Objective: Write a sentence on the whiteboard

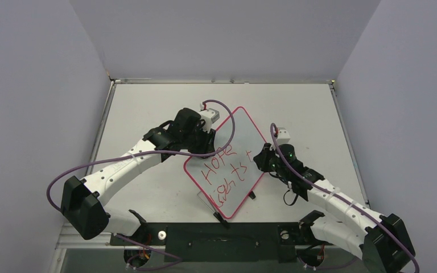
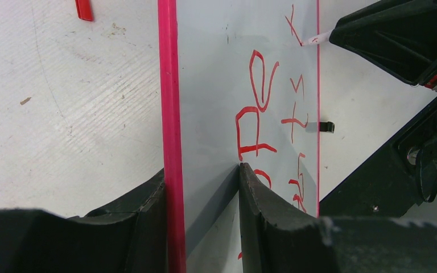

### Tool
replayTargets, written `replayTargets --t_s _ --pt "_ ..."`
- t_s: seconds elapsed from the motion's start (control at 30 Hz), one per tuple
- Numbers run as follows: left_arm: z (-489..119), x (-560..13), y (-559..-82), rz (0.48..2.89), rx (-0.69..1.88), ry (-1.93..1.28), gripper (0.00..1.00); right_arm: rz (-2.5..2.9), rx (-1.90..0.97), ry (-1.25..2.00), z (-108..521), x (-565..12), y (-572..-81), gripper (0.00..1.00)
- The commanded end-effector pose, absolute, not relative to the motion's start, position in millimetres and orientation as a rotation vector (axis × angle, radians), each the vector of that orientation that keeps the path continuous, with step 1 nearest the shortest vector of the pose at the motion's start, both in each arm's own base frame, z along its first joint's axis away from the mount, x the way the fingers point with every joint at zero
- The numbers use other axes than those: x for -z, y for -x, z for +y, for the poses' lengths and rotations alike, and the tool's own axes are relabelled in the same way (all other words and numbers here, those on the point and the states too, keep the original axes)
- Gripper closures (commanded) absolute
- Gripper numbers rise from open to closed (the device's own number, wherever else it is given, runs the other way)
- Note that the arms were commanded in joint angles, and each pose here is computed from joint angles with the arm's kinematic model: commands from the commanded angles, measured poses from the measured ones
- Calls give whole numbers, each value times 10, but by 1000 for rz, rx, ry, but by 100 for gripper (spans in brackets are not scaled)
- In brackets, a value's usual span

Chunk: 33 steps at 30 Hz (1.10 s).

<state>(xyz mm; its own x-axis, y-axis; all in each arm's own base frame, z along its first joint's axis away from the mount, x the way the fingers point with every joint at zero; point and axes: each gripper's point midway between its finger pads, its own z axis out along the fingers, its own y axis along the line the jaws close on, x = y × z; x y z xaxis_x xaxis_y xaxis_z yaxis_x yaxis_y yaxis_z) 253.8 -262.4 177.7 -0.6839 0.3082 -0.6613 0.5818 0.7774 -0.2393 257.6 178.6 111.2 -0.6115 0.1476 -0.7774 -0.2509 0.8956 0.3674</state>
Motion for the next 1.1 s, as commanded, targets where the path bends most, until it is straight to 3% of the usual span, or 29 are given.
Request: replayTargets --t_s 0.0,1.07 --pt "-2111 -1420 -2587 2406 195 -829 100 2177 -572 70 1765 -1037 -2463 100" --pt "-2108 -1423 -2584 2406 195 -829 100 2129 -562 98 1863 -1342 -2592 100"
